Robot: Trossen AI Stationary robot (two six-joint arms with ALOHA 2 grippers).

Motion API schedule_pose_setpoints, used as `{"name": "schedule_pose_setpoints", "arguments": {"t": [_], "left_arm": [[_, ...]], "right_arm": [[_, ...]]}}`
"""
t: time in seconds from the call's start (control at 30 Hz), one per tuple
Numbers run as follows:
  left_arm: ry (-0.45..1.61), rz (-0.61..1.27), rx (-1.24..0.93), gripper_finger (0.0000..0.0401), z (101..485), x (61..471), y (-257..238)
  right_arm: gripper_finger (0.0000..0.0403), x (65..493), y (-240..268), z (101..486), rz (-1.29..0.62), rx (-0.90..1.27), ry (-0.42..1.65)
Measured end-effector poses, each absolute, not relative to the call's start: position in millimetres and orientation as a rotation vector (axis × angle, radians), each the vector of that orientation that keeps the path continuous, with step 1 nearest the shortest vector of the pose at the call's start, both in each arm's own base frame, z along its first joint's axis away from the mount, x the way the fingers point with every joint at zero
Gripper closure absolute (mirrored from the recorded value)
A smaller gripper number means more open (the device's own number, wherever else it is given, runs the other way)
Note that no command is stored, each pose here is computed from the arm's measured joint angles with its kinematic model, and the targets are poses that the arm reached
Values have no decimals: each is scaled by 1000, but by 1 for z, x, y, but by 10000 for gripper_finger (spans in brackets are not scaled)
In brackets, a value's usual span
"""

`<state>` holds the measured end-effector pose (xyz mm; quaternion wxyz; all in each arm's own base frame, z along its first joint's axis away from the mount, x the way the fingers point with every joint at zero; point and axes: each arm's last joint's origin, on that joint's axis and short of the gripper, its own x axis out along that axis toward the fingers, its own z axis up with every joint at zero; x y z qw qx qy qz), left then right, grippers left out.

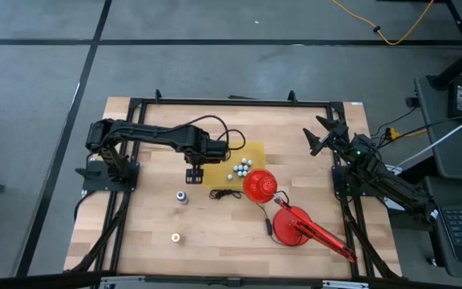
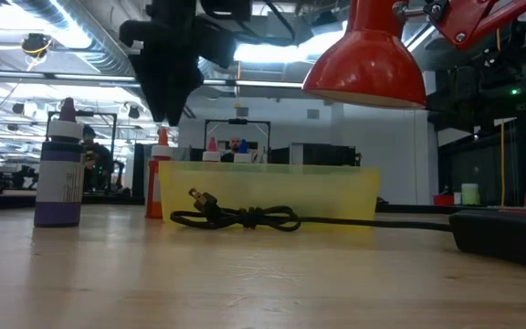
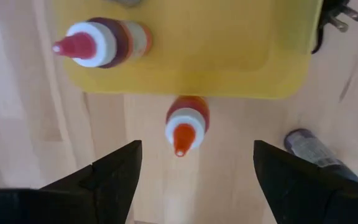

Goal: Pick & Place food coloring
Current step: Put the large orange food coloring bottle into the yellow container

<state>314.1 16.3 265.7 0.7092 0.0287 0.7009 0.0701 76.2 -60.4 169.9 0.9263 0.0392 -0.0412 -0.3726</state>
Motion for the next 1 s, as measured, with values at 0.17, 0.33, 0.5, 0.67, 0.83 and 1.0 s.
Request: {"name": "schedule_pose_setpoints", "arguments": {"t": [0.17, 0.33, 0.5, 0.67, 0.83, 1.0], "left_arm": [[1575, 124, 78, 104, 254, 312, 20], [1571, 119, 83, 102, 235, 311, 22], [1547, 101, 102, 104, 223, 312, 21], [1562, 95, 108, 104, 218, 309, 21], [1573, 93, 109, 130, 215, 308, 21], [1562, 109, 105, 177, 215, 309, 21]], "right_arm": [[4, 76, -60, 170, -764, 80, -84], [4, 76, -60, 170, -764, 80, -84], [4, 76, -60, 170, -764, 80, -84], [4, 76, -60, 170, -764, 80, -84], [4, 76, -60, 170, -764, 81, -84], [4, 76, -60, 170, -764, 80, -84]]}}
